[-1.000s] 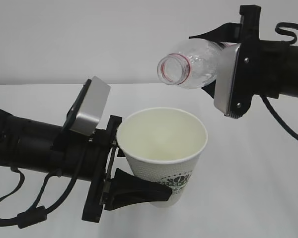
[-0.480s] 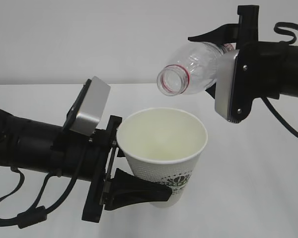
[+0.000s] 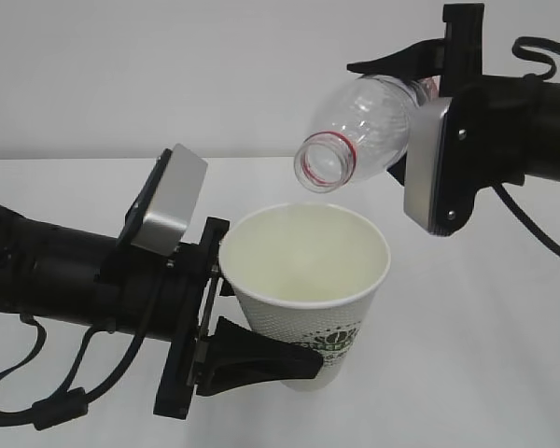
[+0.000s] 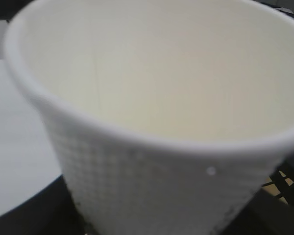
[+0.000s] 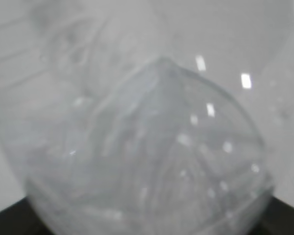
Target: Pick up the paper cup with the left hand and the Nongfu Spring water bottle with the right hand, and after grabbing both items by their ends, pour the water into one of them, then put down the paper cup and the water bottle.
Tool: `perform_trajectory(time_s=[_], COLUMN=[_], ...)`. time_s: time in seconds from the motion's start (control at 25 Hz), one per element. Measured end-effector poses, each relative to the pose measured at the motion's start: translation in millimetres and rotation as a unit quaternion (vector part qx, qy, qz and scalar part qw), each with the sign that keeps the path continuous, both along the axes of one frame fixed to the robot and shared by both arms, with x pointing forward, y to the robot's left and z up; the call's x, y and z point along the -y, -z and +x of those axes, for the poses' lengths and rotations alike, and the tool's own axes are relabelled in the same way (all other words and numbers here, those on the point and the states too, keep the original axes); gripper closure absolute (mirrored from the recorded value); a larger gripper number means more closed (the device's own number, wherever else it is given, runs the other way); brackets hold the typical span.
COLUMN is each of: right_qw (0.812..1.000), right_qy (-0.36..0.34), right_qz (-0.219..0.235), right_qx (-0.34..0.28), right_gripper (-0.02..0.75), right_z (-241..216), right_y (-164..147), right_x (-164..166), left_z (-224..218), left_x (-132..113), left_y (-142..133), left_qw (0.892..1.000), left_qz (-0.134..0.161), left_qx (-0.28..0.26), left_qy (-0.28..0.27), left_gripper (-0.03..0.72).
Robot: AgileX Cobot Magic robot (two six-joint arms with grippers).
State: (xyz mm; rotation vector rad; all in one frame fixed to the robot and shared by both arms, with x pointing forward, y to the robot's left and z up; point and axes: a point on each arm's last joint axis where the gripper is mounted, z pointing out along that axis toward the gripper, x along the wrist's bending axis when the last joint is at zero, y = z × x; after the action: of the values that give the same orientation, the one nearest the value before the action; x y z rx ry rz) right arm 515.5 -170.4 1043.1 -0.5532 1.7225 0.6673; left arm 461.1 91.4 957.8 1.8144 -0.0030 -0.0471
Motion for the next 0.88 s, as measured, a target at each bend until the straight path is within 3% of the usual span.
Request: perform_trajectory(time_s=[0.88], right_qw=[0.999], right_qy=[-0.015], right_qz=[-0.031], right_qx=[0.039], right_gripper=[0.244], right_z=[-0.6], right_y=[-1.1], right_x=[-0.9], left_z=[0.0], left_x=[0.0], left_y=[0.0], left_qw=[1.000], left_qz=[0.000], left_qx=[0.000], left_qy=[0.000], left_gripper=[0.190])
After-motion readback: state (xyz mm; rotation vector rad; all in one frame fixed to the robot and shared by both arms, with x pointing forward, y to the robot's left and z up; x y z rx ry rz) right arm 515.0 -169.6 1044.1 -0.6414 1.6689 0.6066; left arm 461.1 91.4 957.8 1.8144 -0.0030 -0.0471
